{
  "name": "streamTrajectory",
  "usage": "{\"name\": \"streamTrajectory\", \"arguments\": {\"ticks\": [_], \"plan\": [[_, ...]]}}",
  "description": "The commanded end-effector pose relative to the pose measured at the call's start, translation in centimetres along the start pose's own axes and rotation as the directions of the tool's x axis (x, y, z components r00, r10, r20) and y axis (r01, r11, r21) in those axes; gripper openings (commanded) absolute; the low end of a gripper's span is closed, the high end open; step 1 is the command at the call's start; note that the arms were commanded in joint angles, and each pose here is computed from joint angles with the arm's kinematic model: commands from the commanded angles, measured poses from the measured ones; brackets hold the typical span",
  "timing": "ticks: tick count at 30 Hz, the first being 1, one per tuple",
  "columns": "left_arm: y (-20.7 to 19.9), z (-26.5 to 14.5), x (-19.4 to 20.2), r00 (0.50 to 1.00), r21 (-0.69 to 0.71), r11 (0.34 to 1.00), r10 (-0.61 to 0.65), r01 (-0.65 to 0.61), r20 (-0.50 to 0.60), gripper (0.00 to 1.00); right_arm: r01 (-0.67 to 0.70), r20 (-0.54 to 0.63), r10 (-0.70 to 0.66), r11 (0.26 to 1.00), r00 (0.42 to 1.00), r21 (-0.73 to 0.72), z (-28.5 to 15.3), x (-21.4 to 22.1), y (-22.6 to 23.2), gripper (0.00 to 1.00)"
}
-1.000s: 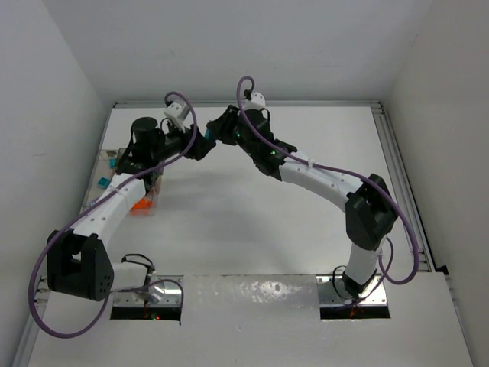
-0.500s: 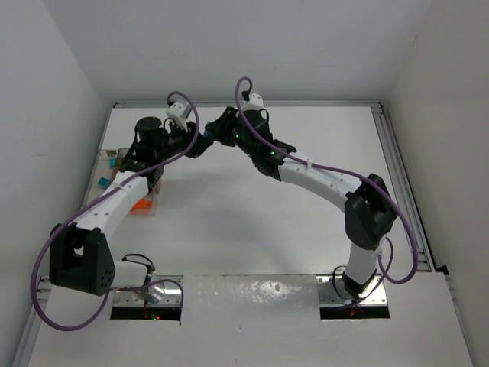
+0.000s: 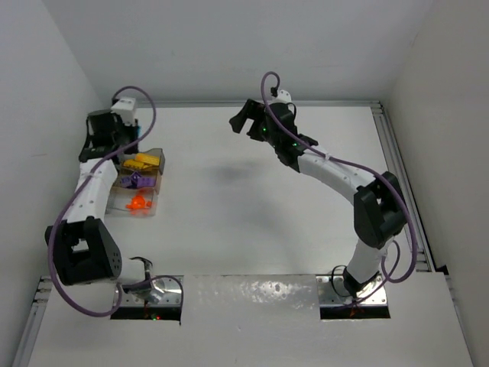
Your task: Sort the legos into containers by color
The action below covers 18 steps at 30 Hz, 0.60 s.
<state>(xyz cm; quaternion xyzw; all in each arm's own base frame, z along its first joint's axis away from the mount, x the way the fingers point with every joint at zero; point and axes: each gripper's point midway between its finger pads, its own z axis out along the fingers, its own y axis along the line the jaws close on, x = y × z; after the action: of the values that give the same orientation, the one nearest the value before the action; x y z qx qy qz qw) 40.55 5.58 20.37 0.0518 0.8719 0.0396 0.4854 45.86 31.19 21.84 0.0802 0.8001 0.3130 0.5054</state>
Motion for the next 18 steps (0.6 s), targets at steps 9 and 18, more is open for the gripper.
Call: {"name": "streamTrajectory", "arguments": {"ticks": [9, 18], "plan": [[16.3, -2.3, 10.9, 0.954, -0.258, 0.965, -0.032, -0.048, -0.297, 0.0, 0.176, -0.003, -0.178, 0.976, 0.984, -0.126, -2.4, -1.2, 3.1, 0.99], [16.1, 1.6, 13.8, 0.936, -0.15, 0.987, -0.002, -0.054, -0.352, 0.0, 0.2, -0.053, -0.205, 0.976, 0.977, -0.092, -2.4, -0.7, 2.5, 0.99]]}}
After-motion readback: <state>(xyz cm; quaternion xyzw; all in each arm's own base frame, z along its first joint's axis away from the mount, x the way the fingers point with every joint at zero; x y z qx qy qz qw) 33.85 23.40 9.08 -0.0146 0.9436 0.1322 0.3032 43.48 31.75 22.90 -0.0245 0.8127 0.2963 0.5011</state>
